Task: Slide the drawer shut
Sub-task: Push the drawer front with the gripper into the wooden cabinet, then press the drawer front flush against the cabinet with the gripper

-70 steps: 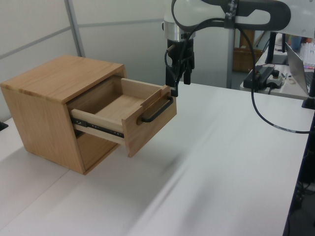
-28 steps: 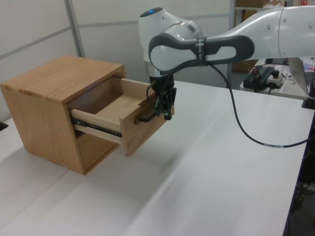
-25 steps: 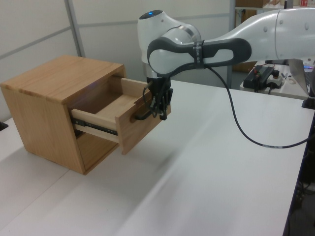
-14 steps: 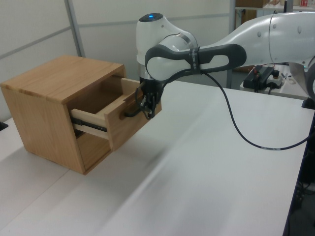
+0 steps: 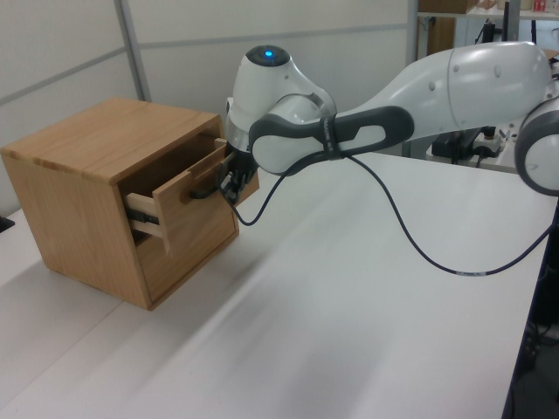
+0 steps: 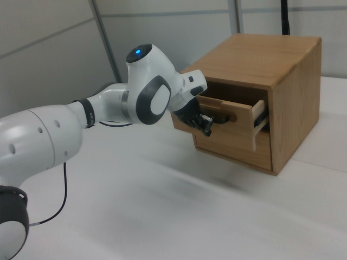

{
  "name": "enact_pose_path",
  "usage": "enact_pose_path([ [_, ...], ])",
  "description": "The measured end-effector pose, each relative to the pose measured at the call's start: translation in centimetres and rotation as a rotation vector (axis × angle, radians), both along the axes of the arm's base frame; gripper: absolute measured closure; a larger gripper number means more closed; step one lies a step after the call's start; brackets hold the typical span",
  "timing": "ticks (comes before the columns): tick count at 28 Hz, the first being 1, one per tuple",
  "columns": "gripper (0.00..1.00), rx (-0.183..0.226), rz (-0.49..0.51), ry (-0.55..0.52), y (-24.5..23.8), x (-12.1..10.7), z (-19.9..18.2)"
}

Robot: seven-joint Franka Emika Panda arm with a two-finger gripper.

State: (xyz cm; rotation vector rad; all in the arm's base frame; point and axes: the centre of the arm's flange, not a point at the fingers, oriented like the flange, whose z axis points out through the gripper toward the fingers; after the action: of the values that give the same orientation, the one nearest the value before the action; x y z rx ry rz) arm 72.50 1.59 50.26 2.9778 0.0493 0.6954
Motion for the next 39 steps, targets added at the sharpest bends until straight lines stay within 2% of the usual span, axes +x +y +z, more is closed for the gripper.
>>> enact_pose_path([
  [15,0.99,0.04,0.026,-0.23,0.2,2.8,0.3],
  [26,0.99,0.039,0.059,-0.358,0.3,4.0,-1.1],
  [39,0.99,0.043,0.065,-0.405,0.1,4.4,-1.7],
])
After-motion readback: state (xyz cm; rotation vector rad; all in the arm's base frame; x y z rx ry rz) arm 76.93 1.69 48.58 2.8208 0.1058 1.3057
